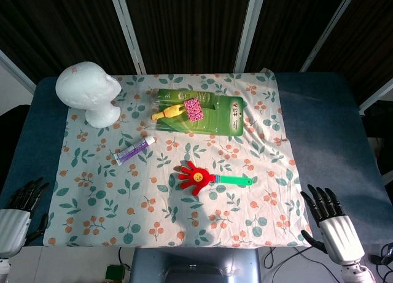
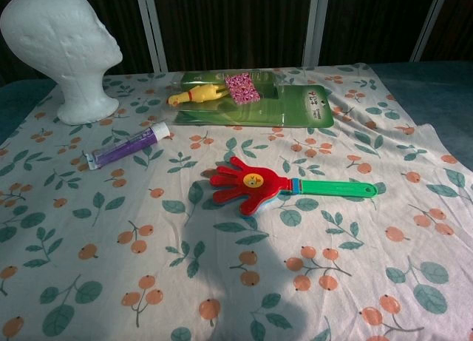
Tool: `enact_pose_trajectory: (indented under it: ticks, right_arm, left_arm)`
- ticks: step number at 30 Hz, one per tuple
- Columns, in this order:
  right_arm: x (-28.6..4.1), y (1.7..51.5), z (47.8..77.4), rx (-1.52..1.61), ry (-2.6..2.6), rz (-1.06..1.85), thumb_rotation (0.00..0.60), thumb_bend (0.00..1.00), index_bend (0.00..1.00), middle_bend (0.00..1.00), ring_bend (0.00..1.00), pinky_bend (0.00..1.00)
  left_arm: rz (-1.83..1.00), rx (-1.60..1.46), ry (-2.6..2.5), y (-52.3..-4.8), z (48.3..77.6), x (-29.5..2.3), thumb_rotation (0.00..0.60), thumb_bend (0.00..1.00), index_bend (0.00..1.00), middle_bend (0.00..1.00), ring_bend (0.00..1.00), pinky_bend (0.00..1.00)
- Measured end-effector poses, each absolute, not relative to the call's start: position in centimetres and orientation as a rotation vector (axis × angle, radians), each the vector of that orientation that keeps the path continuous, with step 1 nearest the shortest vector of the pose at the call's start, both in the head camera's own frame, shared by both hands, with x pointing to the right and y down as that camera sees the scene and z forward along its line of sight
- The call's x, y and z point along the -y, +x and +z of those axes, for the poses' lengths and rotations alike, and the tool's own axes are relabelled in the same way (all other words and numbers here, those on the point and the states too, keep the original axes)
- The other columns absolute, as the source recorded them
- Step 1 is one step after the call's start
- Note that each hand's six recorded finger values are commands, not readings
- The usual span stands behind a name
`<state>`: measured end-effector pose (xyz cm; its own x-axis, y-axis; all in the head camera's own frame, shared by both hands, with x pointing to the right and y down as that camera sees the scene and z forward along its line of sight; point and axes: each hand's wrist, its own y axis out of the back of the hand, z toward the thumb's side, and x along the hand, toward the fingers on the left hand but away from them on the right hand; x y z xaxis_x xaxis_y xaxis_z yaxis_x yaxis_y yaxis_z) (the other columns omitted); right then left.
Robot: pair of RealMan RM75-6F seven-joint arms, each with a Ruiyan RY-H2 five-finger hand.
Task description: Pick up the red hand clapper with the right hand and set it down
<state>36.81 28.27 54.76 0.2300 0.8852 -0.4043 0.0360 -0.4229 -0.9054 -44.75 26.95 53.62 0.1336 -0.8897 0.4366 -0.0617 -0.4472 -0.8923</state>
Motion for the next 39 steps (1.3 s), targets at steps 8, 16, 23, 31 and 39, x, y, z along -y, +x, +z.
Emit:
enact_pose_trajectory:
  ticks: [8, 16, 23, 31, 39]
  right_arm:
    - [-27.9, 36.5, 55.4, 0.890, -1.677, 1.286, 0.600, 0.28, 0.00, 0.00, 0.00, 0.00]
    - [-25.6, 34.9, 58.8, 0.882, -1.729, 1.309, 0.600, 0.28, 0.12, 0.00, 0.00, 0.00]
    - [-21.8, 31.4, 62.6, 0.873, -1.778, 1.345, 0.600, 0.29, 0.39, 0.03, 0.00, 0.00]
    - [-18.1, 28.5, 67.0, 0.925, -1.835, 1.469, 0.600, 0.33, 0.45, 0.04, 0.00, 0.00]
    - [-15.4, 25.0, 70.7, 0.996, -1.926, 1.575, 0.600, 0.40, 0.49, 0.06, 0.00, 0.00]
  left_arm:
    - [-1.407, -0.926, -1.675, -44.8, 54.0, -26.9, 0.600, 0.51, 0.00, 0.00, 0.00, 0.16]
    - [-1.389, -0.941, -1.685, -44.7, 53.6, -26.8, 0.600, 0.51, 0.00, 0.00, 0.00, 0.16]
    - [-1.372, -0.953, -1.697, -44.9, 53.2, -26.9, 0.600, 0.51, 0.00, 0.00, 0.00, 0.16]
    - [-1.351, -0.968, -1.704, -45.1, 52.6, -27.0, 0.600, 0.51, 0.00, 0.00, 0.00, 0.16]
    - [-1.356, -0.959, -1.709, -45.1, 52.8, -27.0, 0.600, 0.51, 0.00, 0.00, 0.00, 0.16]
